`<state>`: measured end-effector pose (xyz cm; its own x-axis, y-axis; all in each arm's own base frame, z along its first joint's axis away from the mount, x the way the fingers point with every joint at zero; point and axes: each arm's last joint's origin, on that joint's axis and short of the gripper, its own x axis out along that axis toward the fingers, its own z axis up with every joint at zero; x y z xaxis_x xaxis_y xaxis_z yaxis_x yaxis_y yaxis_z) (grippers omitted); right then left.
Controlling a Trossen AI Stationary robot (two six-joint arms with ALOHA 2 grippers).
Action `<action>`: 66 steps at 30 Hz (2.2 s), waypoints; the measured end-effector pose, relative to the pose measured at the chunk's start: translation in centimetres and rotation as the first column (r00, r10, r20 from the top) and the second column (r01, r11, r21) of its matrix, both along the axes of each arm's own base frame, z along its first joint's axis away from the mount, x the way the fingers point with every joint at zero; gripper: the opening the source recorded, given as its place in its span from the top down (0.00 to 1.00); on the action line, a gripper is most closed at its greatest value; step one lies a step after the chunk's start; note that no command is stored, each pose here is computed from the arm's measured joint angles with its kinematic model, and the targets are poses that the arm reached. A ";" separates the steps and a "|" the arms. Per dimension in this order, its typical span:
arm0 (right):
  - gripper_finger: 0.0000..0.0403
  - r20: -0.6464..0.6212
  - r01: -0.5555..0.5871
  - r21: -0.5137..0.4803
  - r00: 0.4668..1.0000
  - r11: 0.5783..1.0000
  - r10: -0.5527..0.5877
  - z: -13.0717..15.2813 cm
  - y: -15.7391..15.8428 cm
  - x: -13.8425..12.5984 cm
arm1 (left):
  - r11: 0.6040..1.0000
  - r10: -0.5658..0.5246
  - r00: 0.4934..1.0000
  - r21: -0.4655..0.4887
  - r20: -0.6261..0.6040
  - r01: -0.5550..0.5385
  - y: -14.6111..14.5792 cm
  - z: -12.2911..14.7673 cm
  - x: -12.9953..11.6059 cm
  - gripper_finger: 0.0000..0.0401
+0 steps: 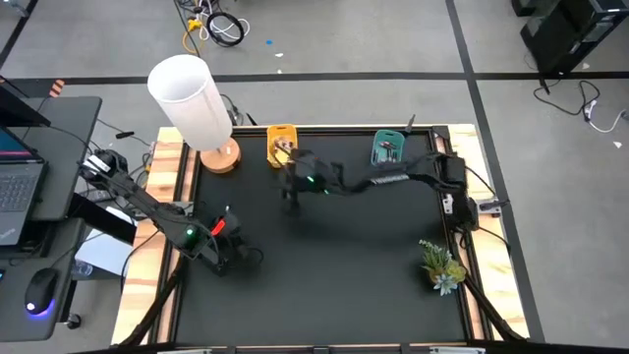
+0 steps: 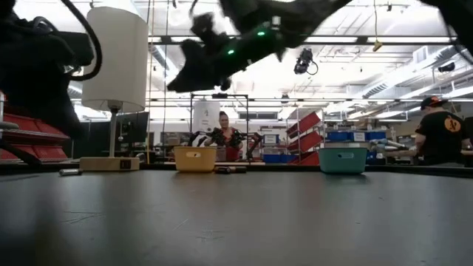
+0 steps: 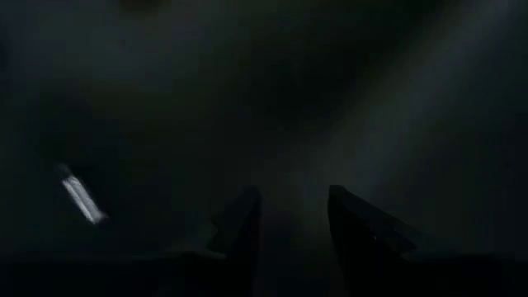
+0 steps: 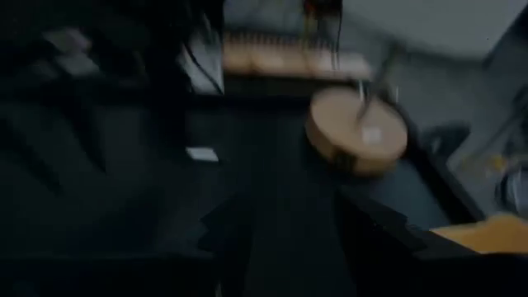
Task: Sort batteries
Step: Put the silver battery into the yellow bin
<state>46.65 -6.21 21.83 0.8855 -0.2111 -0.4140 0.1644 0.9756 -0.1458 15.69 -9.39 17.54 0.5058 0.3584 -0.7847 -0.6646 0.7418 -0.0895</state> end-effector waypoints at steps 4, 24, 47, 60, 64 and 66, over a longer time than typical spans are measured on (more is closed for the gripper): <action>0.56 0.096 -0.010 -0.026 0.995 1.000 0.013 -1.8 3.4 -3.0 | 0.999 0.017 0.999 -0.044 -0.030 -0.019 -0.1 -0.1 -0.4 0.63; 0.57 0.160 -0.159 -0.149 0.970 0.976 0.183 -2.1 11.8 -6.9 | 0.939 0.327 0.910 -0.021 -0.257 -0.344 3.5 -0.8 -1.5 0.63; 0.57 0.121 -0.159 -0.141 0.977 0.977 0.176 -2.4 11.6 -6.9 | 0.958 0.140 0.909 -0.178 -0.392 -0.225 9.9 -0.6 1.6 0.72; 0.57 0.201 -0.122 -0.246 0.964 0.962 0.173 0.4 12.2 -12.8 | 0.921 0.132 0.871 -0.267 -0.473 -0.284 12.8 -1.4 1.4 0.45; 0.57 0.365 -0.090 -0.261 0.912 0.961 0.184 0.0 11.5 -15.9 | 0.924 0.134 0.872 -0.258 -0.470 -0.281 13.6 -1.4 1.3 0.44; 0.57 0.405 -0.080 -0.259 0.896 0.963 0.184 0.0 11.3 -16.9 | 0.918 0.154 0.871 -0.257 -0.467 -0.301 14.1 -1.4 1.2 0.46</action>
<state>29.73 5.11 21.83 0.9912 -0.1230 0.0500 0.1325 0.9402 -0.3137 16.91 4.71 16.15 0.0274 0.1211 -0.9923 -0.8365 0.5462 0.0436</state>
